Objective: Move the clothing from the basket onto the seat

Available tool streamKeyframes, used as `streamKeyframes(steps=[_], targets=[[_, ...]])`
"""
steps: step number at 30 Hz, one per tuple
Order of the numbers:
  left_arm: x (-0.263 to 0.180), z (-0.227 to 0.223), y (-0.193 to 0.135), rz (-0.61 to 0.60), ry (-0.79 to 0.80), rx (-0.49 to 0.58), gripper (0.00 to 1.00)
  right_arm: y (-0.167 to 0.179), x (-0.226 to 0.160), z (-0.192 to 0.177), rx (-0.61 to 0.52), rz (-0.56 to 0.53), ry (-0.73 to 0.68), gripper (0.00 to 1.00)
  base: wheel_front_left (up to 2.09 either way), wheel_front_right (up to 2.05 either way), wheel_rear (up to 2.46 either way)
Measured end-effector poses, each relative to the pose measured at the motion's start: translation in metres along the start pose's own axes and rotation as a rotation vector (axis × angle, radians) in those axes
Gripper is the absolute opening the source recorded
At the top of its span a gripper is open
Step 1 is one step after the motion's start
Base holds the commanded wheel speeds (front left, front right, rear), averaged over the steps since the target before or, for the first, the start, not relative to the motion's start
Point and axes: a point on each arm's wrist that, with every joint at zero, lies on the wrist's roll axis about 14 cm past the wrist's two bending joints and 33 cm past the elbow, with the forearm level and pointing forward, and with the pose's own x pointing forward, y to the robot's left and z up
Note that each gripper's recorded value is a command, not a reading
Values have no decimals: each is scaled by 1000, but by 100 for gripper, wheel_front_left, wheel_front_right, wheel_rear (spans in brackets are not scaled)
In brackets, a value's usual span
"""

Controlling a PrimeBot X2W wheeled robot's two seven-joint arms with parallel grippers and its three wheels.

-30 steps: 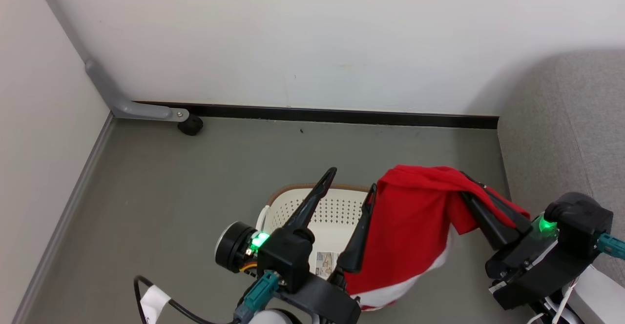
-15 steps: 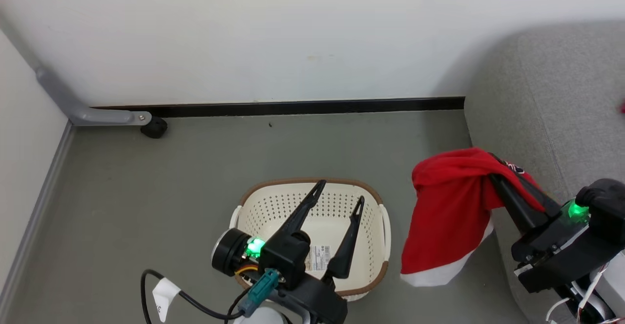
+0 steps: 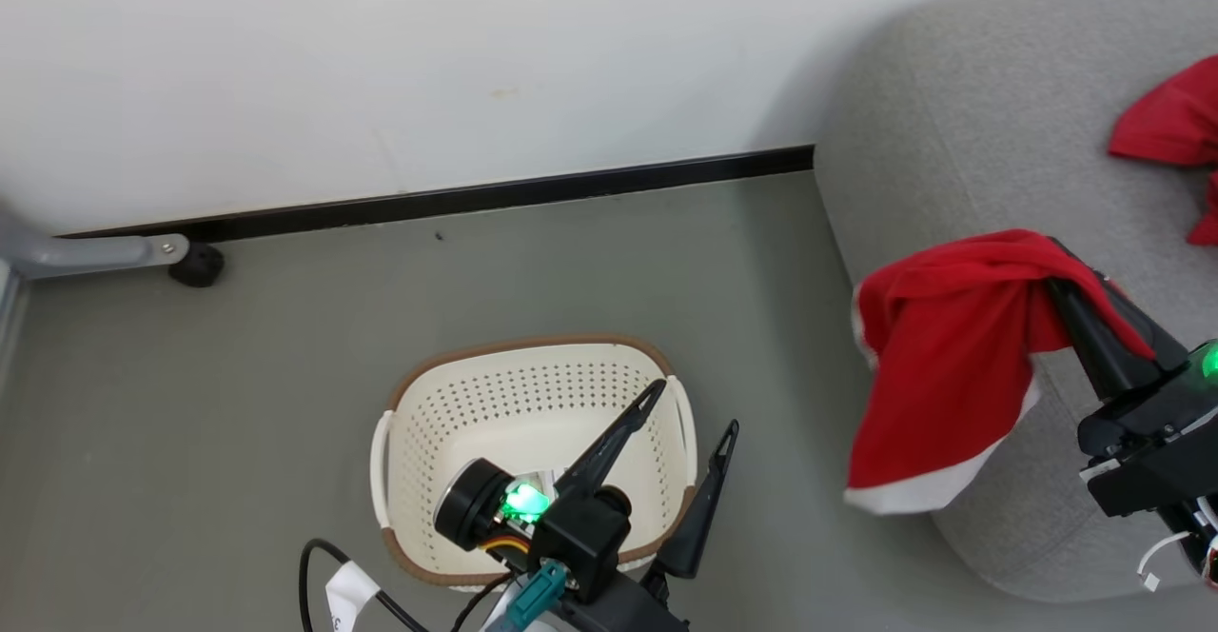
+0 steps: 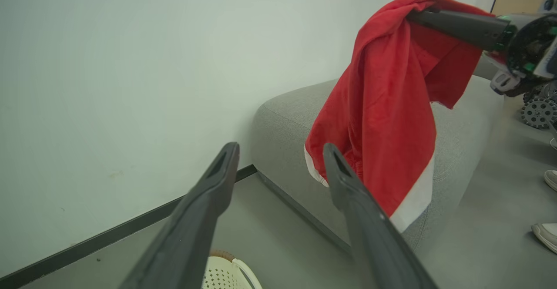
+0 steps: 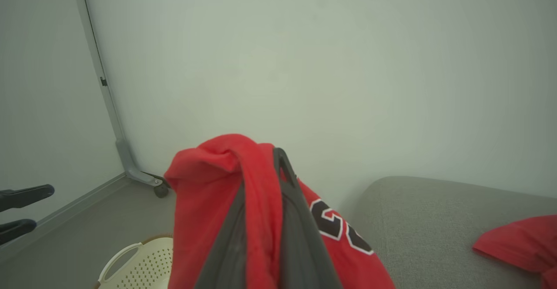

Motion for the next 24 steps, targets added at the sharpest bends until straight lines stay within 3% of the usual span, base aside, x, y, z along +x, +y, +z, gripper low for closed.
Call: streamKeyframes(steps=[10,19,24], targets=[[17,-10,-35,-154,11,-23,100,-46,-39,4,-36,-159,26,0,0,0,0],[26,-13,-56,-224,11,-36,100,-72,-75,22,-21,-279,-4,0,0,0,0],[28,-17,-72,-275,19,-45,100,-105,-98,34,-15,-377,-3,0,0,0,0]])
